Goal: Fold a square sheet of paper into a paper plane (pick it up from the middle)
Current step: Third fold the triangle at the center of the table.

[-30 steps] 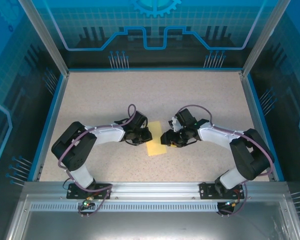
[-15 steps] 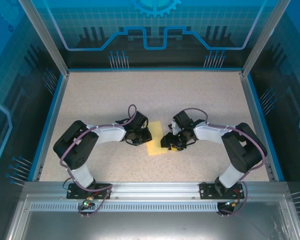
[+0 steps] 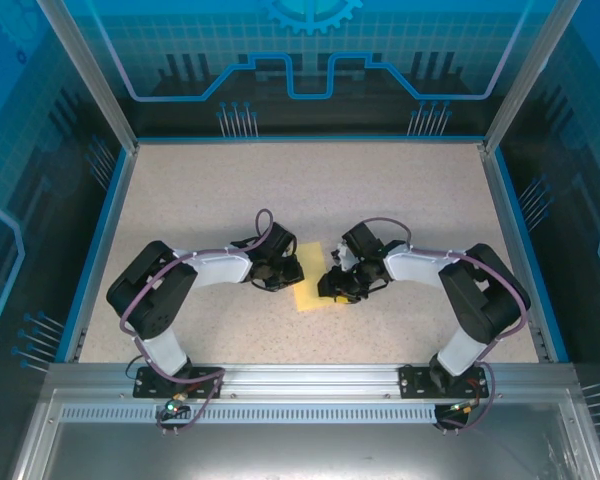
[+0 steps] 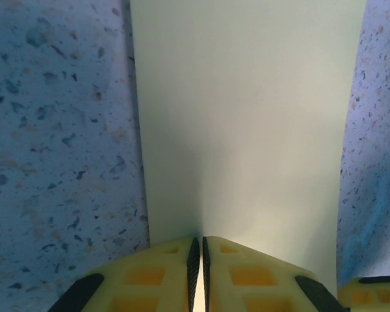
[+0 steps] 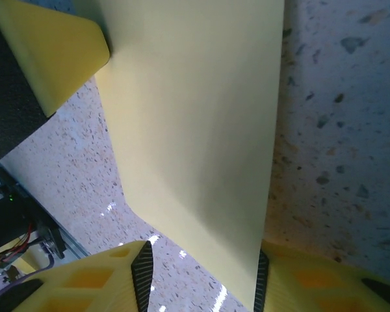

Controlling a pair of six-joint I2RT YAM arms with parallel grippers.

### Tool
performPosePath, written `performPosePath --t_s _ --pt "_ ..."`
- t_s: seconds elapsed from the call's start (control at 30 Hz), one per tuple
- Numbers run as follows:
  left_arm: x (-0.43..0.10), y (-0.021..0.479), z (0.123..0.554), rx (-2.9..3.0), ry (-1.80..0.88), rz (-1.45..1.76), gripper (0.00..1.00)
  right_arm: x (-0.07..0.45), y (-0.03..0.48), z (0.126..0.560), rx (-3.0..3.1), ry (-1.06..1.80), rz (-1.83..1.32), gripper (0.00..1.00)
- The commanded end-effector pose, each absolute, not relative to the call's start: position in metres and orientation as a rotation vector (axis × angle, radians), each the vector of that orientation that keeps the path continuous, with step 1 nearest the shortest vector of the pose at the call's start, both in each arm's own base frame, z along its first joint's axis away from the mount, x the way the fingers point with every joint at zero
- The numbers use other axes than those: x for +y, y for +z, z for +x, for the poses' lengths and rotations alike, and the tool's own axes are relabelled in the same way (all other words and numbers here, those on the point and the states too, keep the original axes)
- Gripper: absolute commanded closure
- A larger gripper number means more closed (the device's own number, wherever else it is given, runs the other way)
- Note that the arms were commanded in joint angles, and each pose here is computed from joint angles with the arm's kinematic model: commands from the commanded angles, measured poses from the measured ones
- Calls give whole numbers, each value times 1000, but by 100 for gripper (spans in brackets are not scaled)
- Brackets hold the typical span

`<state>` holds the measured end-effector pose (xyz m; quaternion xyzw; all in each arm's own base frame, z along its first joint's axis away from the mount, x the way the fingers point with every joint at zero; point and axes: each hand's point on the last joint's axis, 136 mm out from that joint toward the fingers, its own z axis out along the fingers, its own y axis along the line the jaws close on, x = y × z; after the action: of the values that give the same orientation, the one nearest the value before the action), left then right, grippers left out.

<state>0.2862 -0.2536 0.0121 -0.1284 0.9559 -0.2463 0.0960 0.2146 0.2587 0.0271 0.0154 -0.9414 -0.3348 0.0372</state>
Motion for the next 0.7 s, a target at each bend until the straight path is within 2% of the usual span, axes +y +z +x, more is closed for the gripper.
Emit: performPosePath --t_s 0.0,0.17,0.3,0.47,0.67 --pt "-230 -15 266 2922 -563 -427 86 262 31 208 -2863 -1068 23 58" --pt "-229 -17 264 2926 -555 -427 86 258 34 211 -2897 -1075 -55 70" --pt "-229 -18 264 2928 -557 -425 86 256 39 215 -2930 -1078 -97 85" --pt "-237 -14 266 2922 -607 -400 86 269 47 223 -2919 -1133 -67 93" --pt "-246 6 275 2890 -647 -346 87 292 54 231 -2909 -1169 -15 94"
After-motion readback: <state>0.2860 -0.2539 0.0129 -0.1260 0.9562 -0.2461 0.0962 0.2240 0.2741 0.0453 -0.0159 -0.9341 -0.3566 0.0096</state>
